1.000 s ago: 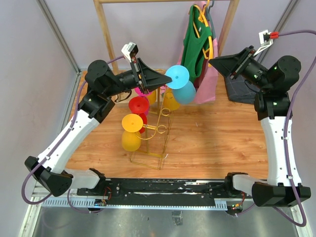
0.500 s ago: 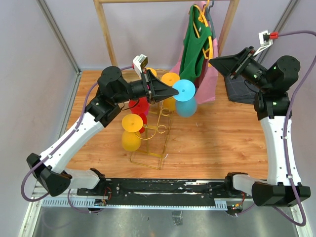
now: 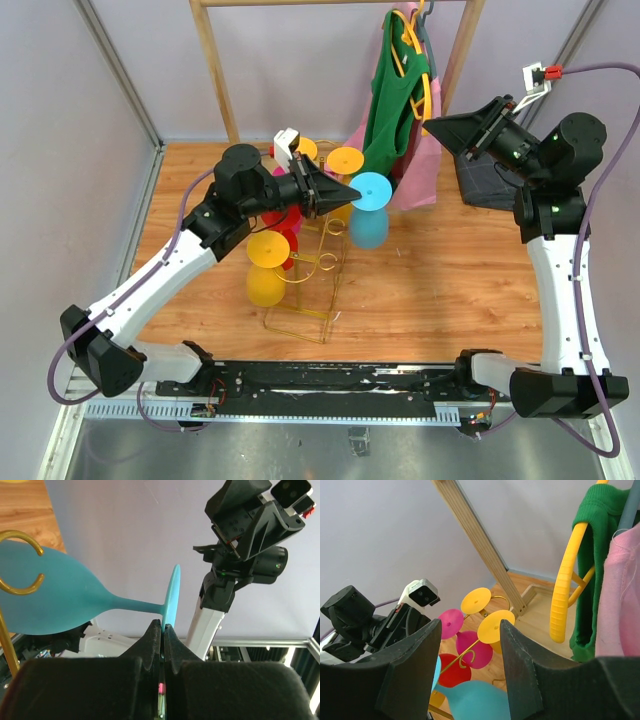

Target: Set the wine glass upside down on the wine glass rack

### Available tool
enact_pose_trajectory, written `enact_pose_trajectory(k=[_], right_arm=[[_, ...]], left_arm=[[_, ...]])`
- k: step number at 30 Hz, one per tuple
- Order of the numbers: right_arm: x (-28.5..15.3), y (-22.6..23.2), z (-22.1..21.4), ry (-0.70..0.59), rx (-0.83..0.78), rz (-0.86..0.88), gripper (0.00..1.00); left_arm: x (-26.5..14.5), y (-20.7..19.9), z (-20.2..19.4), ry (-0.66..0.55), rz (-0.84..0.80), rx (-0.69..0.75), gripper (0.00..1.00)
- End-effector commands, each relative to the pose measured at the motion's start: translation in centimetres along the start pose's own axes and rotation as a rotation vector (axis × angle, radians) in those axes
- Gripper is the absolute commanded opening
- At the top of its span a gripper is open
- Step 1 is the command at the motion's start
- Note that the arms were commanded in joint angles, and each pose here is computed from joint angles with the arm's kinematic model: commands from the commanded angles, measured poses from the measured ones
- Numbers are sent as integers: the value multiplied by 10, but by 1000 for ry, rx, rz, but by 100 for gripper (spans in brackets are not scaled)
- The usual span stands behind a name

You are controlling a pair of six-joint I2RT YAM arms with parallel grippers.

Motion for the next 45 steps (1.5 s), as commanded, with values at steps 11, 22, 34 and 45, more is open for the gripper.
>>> enact_pose_trajectory(k=[11, 22, 34, 45], right_arm=[[-6, -8, -1, -21, 3, -40, 52], [-5, -13, -6, -24, 13, -40, 52], [-6, -17, -10, -27, 25, -44, 52], [-6, -22, -14, -32, 41, -46, 52]], left_arm=[[7, 0, 9, -129, 37, -61, 0], [5, -4, 16, -207, 78, -59, 0], [1, 2, 27, -279, 107, -93, 0], [3, 8, 37, -333, 123, -129, 0]])
Point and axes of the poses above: each gripper's point midway between its finger pads, its own x axis out along the fingers, its own y axis along the line the jaws close on, z = x × y, the point moved 10 cm from there along -x, back along the fingers, and after that the axes turned 14 degrees about -x, right-handed, at the moved point
